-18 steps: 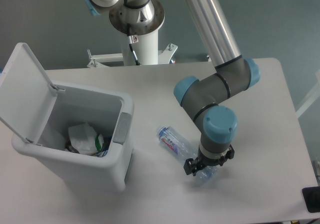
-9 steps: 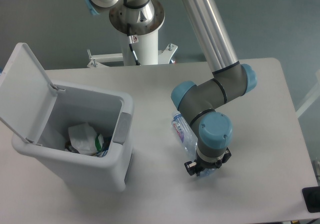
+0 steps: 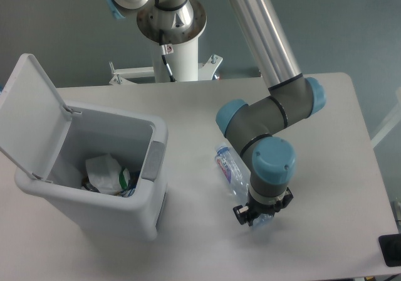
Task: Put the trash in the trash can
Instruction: 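Lift the bottle and carry it into the grey bin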
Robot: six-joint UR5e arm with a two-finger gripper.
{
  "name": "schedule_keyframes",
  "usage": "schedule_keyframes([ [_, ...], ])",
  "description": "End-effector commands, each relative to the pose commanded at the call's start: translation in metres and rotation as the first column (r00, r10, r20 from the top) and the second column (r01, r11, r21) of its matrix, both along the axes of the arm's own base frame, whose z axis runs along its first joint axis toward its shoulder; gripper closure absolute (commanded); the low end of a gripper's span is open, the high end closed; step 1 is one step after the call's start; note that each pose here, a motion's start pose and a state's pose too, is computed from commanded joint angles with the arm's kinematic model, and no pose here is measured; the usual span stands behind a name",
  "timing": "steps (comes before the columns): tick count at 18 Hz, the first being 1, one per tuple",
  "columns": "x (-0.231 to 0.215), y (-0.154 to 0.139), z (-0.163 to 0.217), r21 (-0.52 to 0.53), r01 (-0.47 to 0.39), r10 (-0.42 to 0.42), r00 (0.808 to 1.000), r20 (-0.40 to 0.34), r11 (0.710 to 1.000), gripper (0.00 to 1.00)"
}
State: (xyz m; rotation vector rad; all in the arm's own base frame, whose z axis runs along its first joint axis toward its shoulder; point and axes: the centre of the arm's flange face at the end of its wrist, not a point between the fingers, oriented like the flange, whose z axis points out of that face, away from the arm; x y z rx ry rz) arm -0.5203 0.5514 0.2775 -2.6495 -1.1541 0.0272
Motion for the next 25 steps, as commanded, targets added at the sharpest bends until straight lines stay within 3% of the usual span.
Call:
schedule_keyframes([
  [5, -0.003, 0.003, 0.097, 0.239, 0.03, -0.025, 0.999, -0.023, 0.971, 0.56],
  [10, 0.012, 0.011, 0.188, 0.447, 0.114, -0.098, 0.993, -0.058, 0.887, 0.56],
  [15, 0.038, 0.036, 0.244, 0.548, 0.223, -0.171, 0.975, -0.145, 0.806, 0.56],
  [20, 0.087, 0.044, 0.302, 0.635, 0.348, -0.245, 0.937, -0.247, 0.69, 0.56],
  [25, 0.121, 0.044, 0.331, 0.665, 0.393, -0.286, 0.919, -0.27, 0.636, 0.56],
])
